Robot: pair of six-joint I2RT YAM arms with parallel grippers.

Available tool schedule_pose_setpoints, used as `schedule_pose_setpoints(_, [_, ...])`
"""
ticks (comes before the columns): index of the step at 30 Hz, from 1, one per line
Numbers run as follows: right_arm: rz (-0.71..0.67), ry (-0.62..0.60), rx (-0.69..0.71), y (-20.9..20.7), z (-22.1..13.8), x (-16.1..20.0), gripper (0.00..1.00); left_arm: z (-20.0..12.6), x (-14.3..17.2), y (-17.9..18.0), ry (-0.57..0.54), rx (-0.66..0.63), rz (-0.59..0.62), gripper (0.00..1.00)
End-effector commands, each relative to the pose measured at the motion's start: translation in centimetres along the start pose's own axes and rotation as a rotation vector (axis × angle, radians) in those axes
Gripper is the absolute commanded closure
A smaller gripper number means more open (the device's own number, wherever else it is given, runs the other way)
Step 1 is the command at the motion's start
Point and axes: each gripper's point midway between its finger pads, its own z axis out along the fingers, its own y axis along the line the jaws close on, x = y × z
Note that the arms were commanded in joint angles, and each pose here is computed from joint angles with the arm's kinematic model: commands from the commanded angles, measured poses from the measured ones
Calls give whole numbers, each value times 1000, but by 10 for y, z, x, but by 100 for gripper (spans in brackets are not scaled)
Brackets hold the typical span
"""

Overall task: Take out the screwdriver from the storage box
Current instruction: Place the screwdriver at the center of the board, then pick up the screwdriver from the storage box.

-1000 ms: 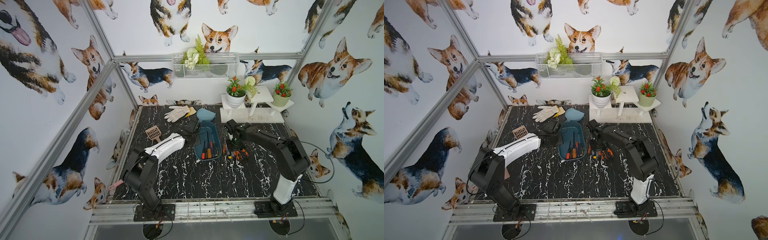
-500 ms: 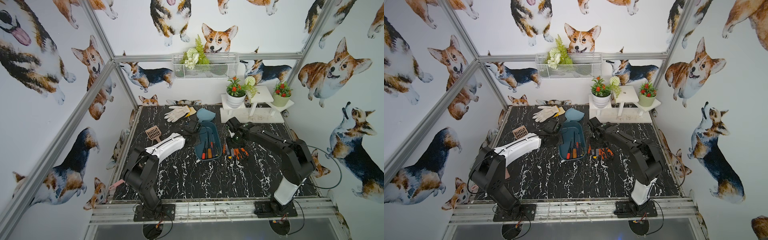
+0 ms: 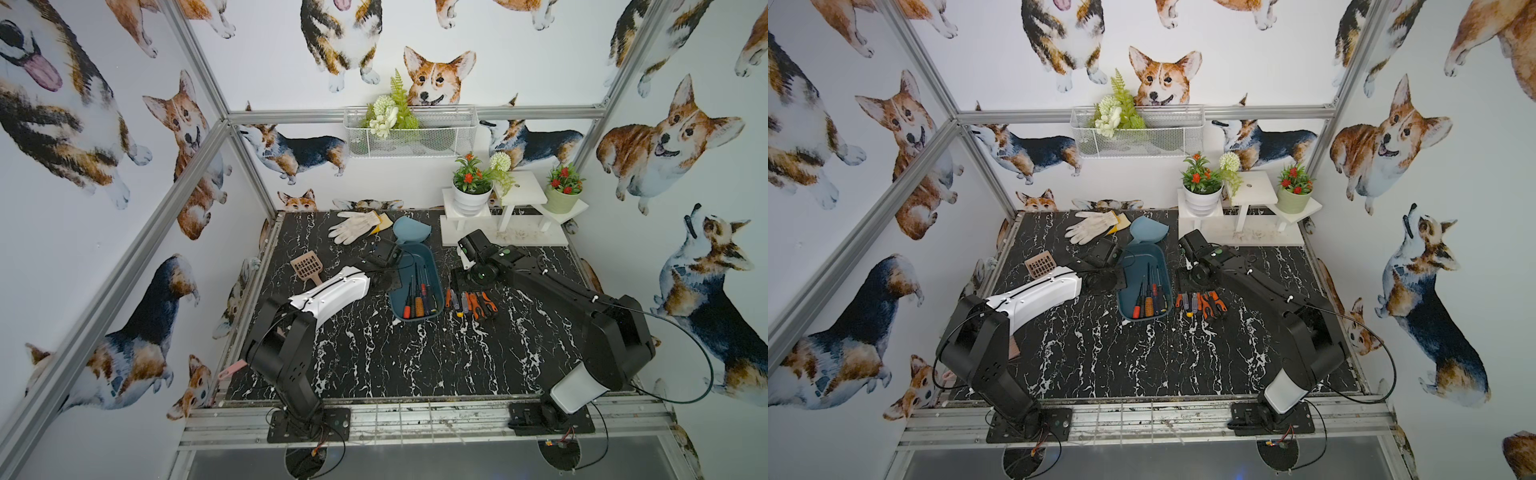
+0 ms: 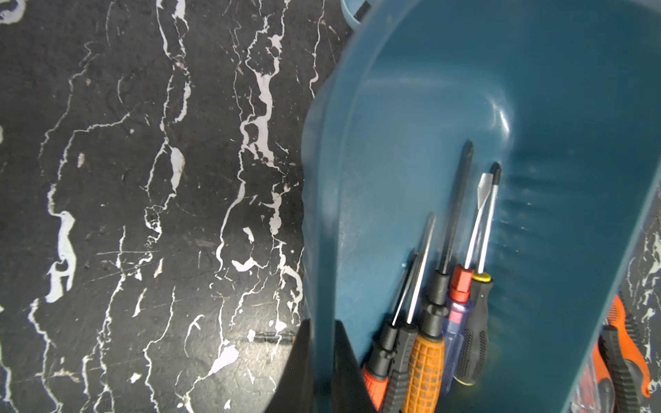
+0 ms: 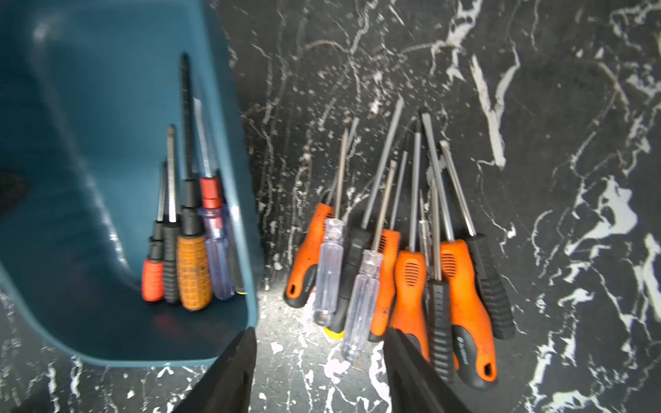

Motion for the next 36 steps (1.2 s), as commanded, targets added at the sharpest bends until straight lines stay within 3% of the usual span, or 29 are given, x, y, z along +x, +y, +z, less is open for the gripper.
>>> schedule_pose_setpoints(1, [-28,-42,-104,26,-7,-9,38,-4,-10,-7,-35,24,1,100])
schedule_pose_setpoints(8, [-103,-37,-203,74,-5,-6,39,-6,-12,-10,-37,33,-2,100])
schedule_pose_setpoints(18, [-63,62,-394,130,15,10,44,-7,-11,-9,-39,34,-8,100])
schedule_pose_setpoints(36, [20,203,-333,143,54,40,55,-6,-7,-7,-34,36,-12,100])
